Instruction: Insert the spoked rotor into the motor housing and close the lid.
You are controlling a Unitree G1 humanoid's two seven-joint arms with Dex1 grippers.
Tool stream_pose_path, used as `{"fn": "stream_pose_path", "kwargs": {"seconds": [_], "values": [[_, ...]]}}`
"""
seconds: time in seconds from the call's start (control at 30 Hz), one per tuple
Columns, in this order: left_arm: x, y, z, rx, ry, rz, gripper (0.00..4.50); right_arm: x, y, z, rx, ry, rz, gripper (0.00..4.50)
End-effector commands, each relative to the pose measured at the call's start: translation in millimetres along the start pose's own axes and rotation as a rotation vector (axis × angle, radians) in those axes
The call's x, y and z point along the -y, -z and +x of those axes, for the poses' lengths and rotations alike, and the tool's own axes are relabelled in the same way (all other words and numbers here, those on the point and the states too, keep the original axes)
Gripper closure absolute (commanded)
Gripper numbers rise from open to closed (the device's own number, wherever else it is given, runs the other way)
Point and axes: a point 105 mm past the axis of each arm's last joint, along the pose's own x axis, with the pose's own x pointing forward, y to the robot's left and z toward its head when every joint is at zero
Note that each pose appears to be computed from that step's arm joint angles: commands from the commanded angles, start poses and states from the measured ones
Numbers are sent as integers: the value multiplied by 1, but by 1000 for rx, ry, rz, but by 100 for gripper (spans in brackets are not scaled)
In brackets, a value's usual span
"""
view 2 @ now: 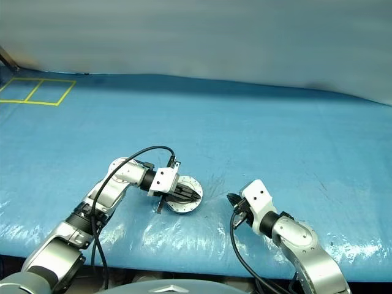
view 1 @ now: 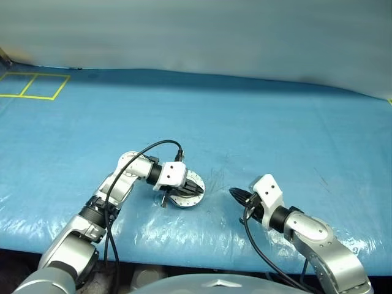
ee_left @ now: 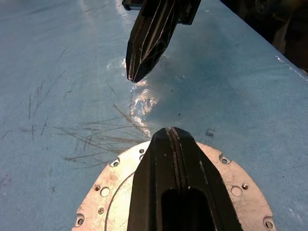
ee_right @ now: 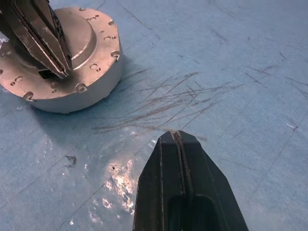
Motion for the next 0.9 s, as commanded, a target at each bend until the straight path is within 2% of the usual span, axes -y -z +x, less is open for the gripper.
{"fn": "stream_pose_path", "kwargs": {"seconds": [0.03, 0.1, 0.23, 0.4, 0.6, 0.9], "values": [[-8, -16, -12, 93, -93, -55, 448, 4, -25, 1, 110, 16, -25, 450], [-11, -28, -22, 151, -148, -73, 448, 0, -32, 2, 132, -16, -29, 450], [-5, -36, -40, 224, -219, -152, 450, -11, -44, 8, 180, -97, -26, 366], [15, -12, -57, 145, -324, -275, 450, -30, -52, 25, 182, -241, -95, 201], [30, 0, -68, 124, -432, -387, 450, -42, -56, 40, 168, -370, -129, 2], [41, 9, -80, 116, -582, -445, 450, -52, -48, 65, 96, -485, -222, 2]]}}
